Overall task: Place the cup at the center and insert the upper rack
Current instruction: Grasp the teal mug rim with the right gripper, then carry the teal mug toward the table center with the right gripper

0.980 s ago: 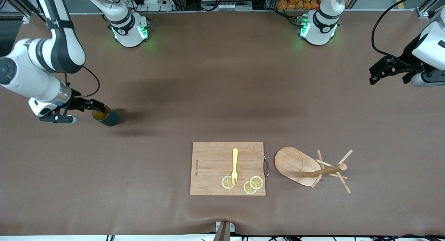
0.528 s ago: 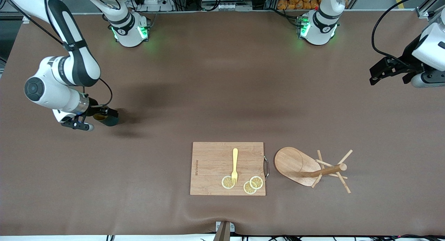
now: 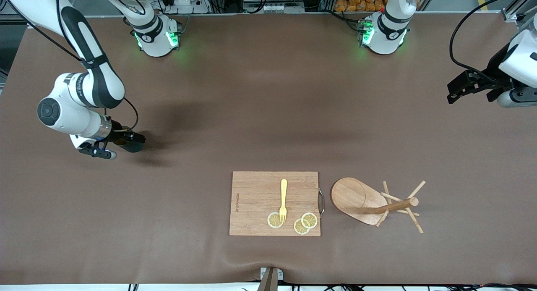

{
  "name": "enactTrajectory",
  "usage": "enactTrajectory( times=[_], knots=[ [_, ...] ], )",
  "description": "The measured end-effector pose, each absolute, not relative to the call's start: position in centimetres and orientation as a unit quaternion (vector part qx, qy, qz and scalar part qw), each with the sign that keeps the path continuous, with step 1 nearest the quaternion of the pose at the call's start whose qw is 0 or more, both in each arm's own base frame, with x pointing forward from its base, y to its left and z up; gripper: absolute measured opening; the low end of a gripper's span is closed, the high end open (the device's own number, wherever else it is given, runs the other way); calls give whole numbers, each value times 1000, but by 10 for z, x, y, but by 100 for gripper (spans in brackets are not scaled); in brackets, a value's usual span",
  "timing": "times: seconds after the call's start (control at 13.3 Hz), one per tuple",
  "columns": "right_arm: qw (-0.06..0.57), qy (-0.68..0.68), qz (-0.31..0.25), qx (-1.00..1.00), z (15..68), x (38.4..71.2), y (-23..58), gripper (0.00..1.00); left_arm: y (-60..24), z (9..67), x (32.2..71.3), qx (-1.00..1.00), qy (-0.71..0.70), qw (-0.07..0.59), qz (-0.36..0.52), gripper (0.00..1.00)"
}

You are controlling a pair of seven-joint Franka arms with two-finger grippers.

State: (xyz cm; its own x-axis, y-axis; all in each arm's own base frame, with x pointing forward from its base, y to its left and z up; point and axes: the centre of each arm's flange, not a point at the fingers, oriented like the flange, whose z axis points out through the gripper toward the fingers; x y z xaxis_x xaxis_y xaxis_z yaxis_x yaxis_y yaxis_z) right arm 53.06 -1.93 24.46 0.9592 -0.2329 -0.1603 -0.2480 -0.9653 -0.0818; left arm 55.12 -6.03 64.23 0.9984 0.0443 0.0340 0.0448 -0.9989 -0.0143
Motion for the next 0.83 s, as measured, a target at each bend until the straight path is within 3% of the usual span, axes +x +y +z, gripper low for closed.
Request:
enactTrajectory(
  times=[0.53,0.83],
  knots=[
    [51,133,70,-987,243,531,-30,7,-60,641,552,-1000,-23,8,-16,100],
    [50,143,65,-986,252,535,-31,5,-61,639,554,-1000,-23,8,-15,100]
  ],
)
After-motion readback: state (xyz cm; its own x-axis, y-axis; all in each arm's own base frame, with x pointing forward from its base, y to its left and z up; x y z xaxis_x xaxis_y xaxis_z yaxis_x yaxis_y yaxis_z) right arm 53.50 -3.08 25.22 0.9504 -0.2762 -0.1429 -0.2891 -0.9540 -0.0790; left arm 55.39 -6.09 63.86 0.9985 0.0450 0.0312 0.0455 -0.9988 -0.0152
